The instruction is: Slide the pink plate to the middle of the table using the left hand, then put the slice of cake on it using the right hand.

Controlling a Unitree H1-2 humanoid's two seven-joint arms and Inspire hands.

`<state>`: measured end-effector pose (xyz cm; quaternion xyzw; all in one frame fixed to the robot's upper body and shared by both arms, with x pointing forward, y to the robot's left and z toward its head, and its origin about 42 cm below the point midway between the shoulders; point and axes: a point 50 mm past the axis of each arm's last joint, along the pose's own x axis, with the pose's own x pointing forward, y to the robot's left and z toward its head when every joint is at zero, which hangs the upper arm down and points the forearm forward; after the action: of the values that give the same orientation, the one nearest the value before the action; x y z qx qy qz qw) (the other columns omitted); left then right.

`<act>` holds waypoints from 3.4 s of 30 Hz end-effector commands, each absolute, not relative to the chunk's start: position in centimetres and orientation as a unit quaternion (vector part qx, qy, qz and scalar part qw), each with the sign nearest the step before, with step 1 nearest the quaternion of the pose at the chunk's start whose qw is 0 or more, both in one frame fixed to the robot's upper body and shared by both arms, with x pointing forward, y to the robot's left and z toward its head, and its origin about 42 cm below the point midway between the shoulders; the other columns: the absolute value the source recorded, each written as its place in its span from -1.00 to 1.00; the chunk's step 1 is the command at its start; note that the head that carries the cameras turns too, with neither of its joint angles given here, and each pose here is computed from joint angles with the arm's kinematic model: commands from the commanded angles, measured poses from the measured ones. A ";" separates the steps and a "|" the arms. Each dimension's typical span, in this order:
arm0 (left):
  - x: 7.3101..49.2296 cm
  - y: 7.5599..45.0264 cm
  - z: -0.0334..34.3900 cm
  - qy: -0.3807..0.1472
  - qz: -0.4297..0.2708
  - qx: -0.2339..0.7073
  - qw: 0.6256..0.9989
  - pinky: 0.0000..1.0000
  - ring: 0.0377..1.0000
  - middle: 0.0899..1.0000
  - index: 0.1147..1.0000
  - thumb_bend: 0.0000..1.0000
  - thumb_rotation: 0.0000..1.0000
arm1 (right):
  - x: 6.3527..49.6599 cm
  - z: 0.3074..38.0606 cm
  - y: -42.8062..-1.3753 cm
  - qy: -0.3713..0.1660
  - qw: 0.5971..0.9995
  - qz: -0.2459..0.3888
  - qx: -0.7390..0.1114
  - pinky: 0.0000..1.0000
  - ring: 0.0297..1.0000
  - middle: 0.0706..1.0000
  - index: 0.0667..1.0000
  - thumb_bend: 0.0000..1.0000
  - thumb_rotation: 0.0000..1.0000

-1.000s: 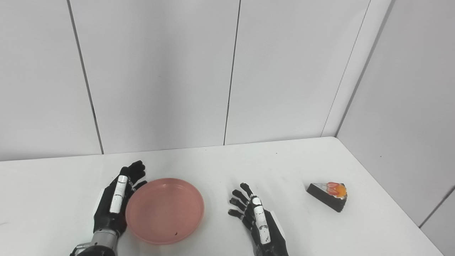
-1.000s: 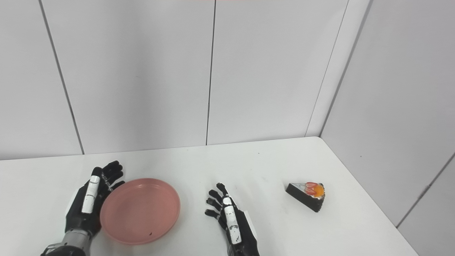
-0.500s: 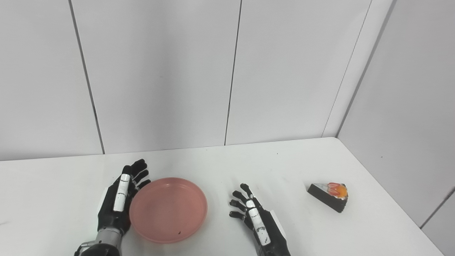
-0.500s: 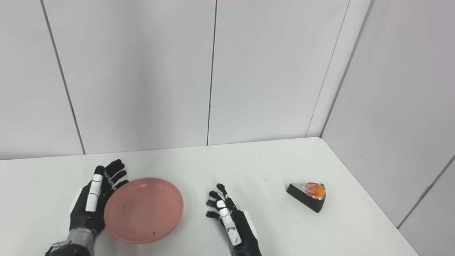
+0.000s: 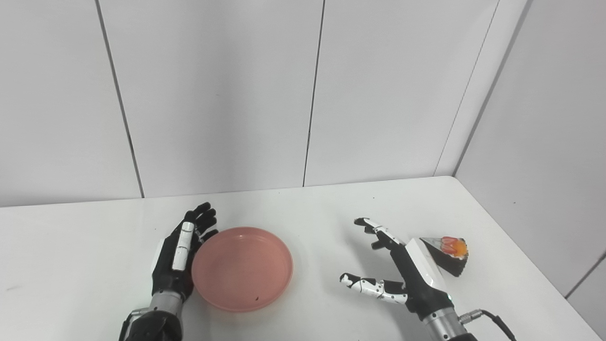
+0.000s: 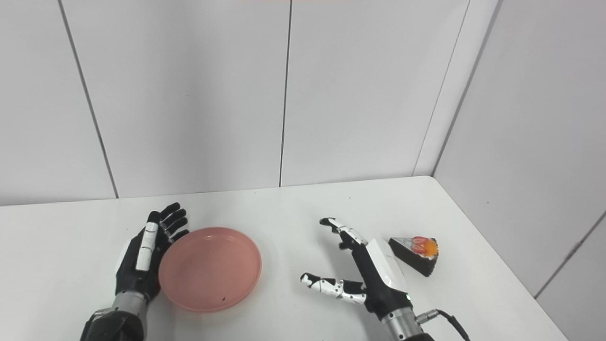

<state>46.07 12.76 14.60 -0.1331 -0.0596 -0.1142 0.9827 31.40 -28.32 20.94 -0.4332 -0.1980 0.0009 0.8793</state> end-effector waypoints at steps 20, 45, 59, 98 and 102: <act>45.4 12.3 12.2 -0.028 -0.109 -0.134 0.985 0.55 0.64 0.55 0.39 0.54 0.66 | 31.6 33.6 -36.4 -0.229 0.744 -0.099 -0.619 0.54 0.69 0.71 0.67 0.79 -0.01; 45.3 12.3 11.9 -0.028 -0.113 -0.126 0.985 0.52 0.63 0.56 0.38 0.49 0.67 | 36.6 33.6 -43.0 0.032 0.707 -0.033 -0.706 0.25 0.50 0.55 0.54 1.00 -0.33; 45.2 12.3 11.9 -0.029 -0.114 -0.127 0.985 0.51 0.63 0.56 0.38 0.49 0.66 | 38.4 32.0 -44.5 0.059 0.701 -0.022 -0.711 0.37 0.59 0.59 0.57 1.00 -0.09; 45.2 12.8 11.6 -0.019 -0.115 -0.126 0.985 0.47 0.63 0.56 0.39 0.49 0.68 | 41.1 27.6 -46.6 0.130 0.679 -0.013 -0.722 0.43 0.67 0.66 0.57 1.00 -0.03; 45.2 12.8 11.5 -0.015 -0.113 -0.127 0.985 0.46 0.61 0.54 0.37 0.51 0.67 | 41.0 27.5 -46.8 0.135 0.682 -0.013 -0.719 0.46 0.69 0.68 0.57 1.00 -0.06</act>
<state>46.45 12.25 14.50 -0.1260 -0.0626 -0.1193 0.9828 40.62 -46.05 24.89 -0.7093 0.1597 0.0113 0.6865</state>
